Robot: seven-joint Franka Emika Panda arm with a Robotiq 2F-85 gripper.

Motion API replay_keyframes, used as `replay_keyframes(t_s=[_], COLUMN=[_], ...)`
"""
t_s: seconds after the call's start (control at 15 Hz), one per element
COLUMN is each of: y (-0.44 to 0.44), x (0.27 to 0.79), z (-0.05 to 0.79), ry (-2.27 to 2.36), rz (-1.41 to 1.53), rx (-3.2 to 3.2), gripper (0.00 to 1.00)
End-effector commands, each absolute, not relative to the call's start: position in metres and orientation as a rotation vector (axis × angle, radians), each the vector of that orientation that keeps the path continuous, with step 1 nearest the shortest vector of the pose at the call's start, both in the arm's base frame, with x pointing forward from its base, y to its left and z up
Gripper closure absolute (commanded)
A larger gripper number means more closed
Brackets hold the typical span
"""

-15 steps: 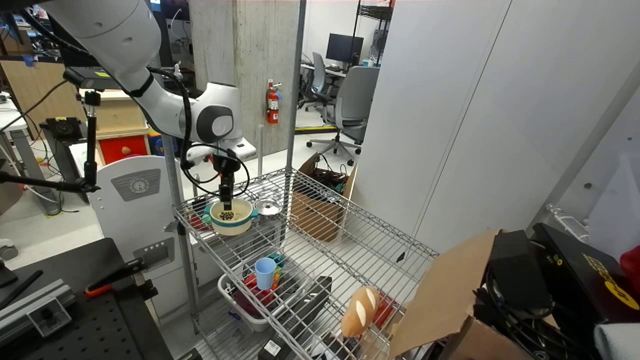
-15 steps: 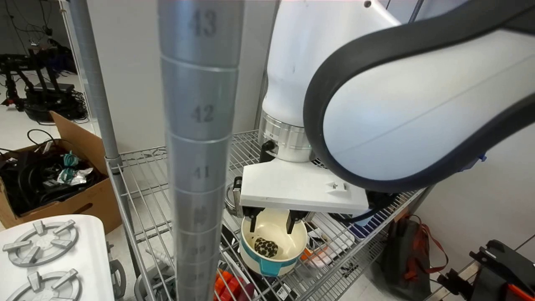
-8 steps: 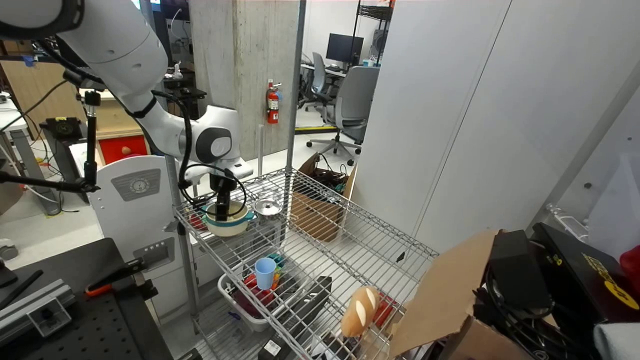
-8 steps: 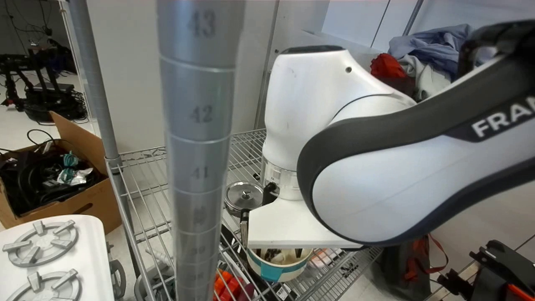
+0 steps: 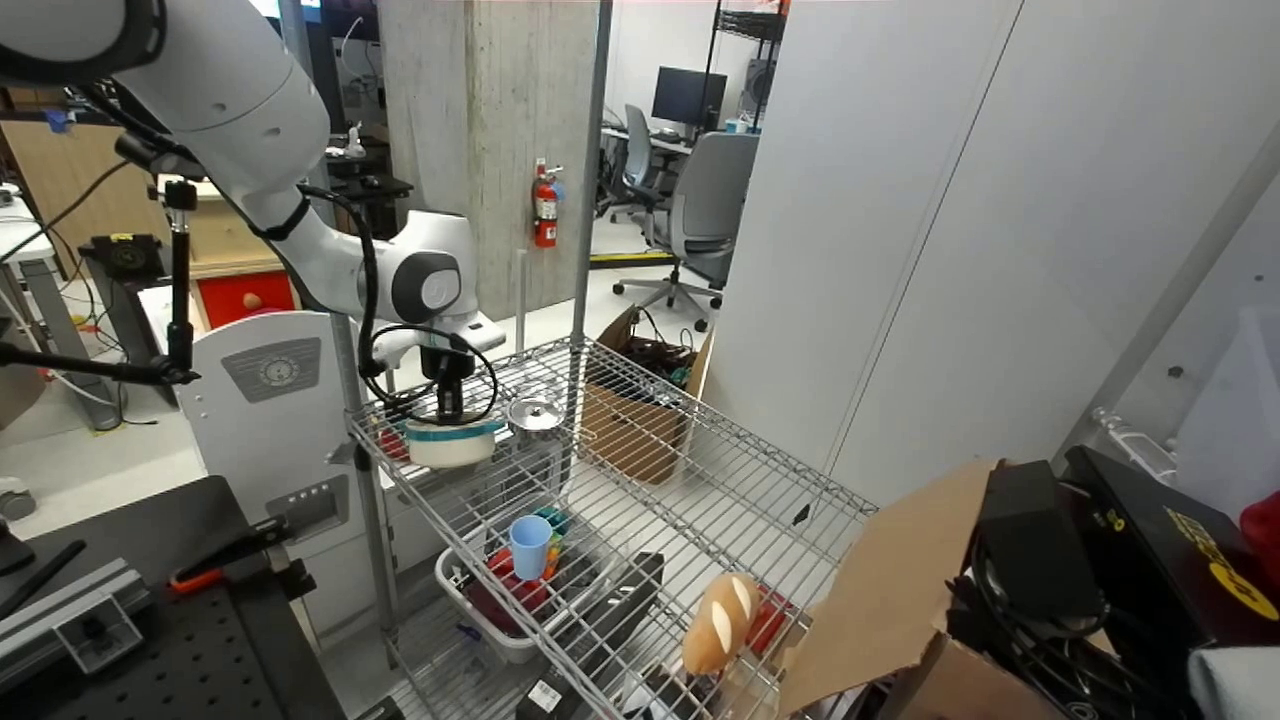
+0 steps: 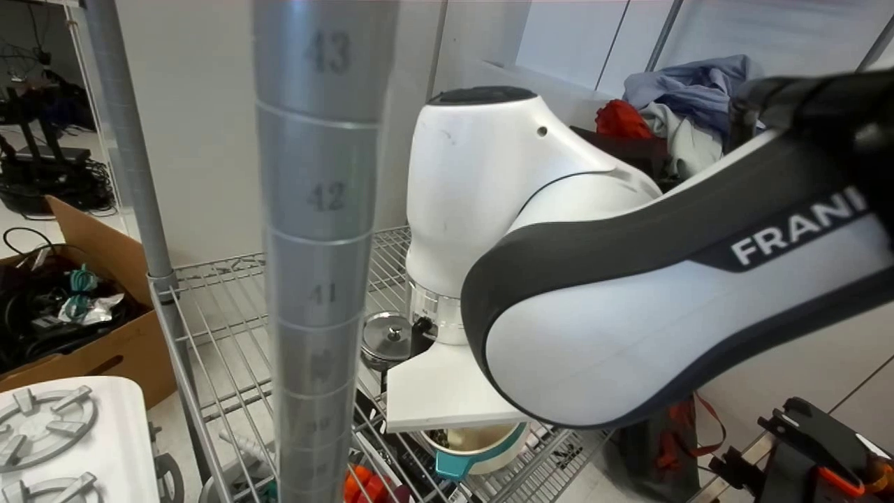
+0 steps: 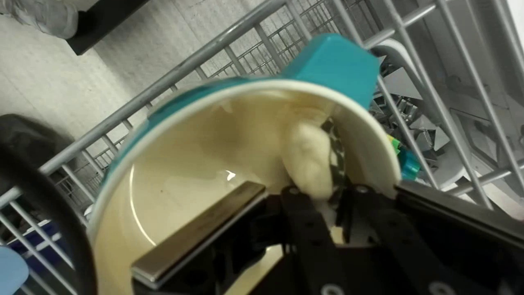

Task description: Take the object in the white pot out and place it on the top shelf of the rack

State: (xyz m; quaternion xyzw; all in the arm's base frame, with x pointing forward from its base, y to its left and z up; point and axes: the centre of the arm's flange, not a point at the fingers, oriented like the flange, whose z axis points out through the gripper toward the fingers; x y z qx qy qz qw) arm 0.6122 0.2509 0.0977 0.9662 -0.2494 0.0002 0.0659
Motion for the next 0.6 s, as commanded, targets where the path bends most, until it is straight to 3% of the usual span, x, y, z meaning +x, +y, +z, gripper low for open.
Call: replay_keyframes(t_s=[0.0, 0.53], y=[0.244, 0.246], x=[0.61, 0.611], z=[0.106, 0.162], ry=[-0.725, -0.707], rz=[0.021, 0.096], rx=[2.911, 2.965], gripper=[1.0, 0.98])
